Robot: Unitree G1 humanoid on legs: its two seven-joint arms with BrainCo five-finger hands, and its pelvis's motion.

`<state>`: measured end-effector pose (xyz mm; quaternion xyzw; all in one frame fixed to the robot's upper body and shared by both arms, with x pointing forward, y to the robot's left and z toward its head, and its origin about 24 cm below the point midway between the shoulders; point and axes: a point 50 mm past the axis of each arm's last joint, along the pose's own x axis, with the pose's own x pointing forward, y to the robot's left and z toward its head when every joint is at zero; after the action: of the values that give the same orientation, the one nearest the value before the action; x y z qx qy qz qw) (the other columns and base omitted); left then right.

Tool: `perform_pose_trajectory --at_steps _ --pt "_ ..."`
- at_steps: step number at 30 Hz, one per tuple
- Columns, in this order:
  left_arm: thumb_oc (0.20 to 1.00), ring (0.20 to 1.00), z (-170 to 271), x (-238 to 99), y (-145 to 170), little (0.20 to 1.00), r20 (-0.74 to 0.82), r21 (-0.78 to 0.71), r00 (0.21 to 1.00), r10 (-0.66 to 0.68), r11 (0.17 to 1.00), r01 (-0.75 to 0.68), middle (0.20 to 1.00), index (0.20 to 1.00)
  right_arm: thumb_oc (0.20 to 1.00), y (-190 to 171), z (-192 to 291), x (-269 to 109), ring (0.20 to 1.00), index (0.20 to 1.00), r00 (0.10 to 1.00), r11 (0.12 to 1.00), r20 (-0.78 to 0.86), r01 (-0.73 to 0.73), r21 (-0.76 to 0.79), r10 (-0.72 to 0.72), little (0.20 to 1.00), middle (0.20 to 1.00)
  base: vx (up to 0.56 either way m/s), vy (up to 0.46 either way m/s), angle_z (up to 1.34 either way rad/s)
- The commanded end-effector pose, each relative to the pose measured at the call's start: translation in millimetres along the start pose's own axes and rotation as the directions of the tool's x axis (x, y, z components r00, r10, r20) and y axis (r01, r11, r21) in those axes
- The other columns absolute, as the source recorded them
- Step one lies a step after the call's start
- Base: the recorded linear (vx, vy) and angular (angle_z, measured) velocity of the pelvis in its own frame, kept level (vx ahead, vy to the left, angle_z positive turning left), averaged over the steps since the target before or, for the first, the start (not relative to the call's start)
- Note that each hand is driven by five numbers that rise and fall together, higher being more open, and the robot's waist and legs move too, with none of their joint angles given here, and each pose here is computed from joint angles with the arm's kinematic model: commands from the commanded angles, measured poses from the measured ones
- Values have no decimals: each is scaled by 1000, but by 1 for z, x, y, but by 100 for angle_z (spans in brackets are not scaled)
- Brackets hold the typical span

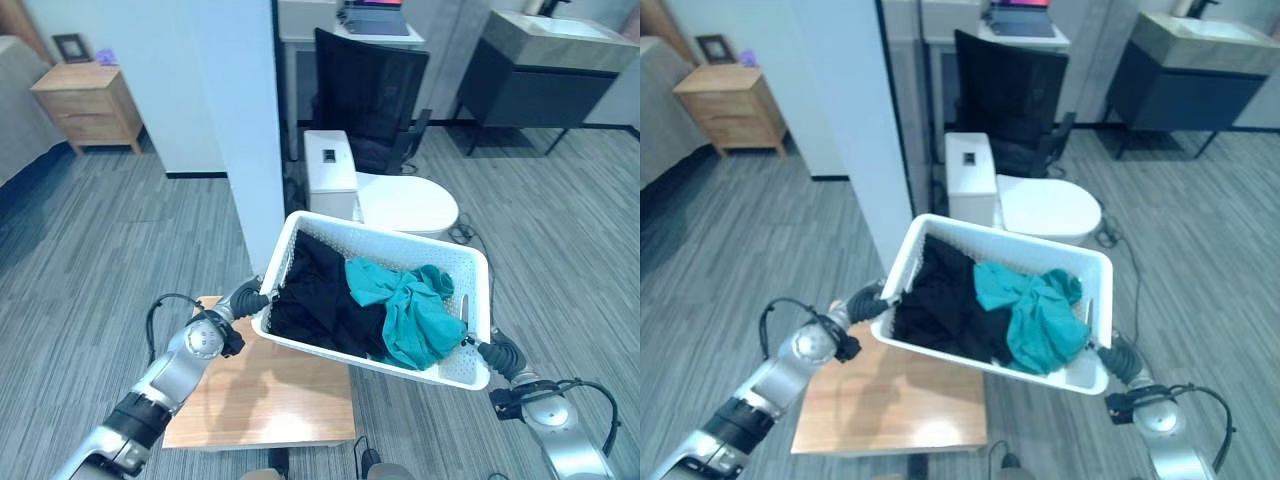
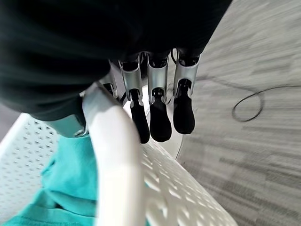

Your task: Grab the laundry basket,head to the washer,open it,put in the laundry and shut it.

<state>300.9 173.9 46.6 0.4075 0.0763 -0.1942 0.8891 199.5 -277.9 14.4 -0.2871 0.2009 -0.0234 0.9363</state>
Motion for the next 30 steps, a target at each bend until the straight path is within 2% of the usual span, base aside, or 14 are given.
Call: perform_pose_trajectory --at_steps 1,7,18,30 --pt "200 200 77 24 11 200 289 64 957 -2 998 -18 200 200 200 -39 61 9 200 200 953 993 279 114 17 -114 200 200 -116 39 -65" --pt "200 200 89 28 11 200 326 64 945 -24 998 3 200 200 200 -34 74 10 200 200 939 997 335 81 -1 -76 200 200 -40 7 -64" --pt "200 200 93 30 23 200 356 10 934 32 999 -38 200 200 200 -25 105 14 200 200 897 997 443 31 -71 4 200 200 -120 -121 -94" --pt "200 200 128 53 17 200 399 8 916 33 999 -39 200 200 200 -51 117 7 200 200 877 990 480 92 -107 -30 200 200 -153 -133 -24"
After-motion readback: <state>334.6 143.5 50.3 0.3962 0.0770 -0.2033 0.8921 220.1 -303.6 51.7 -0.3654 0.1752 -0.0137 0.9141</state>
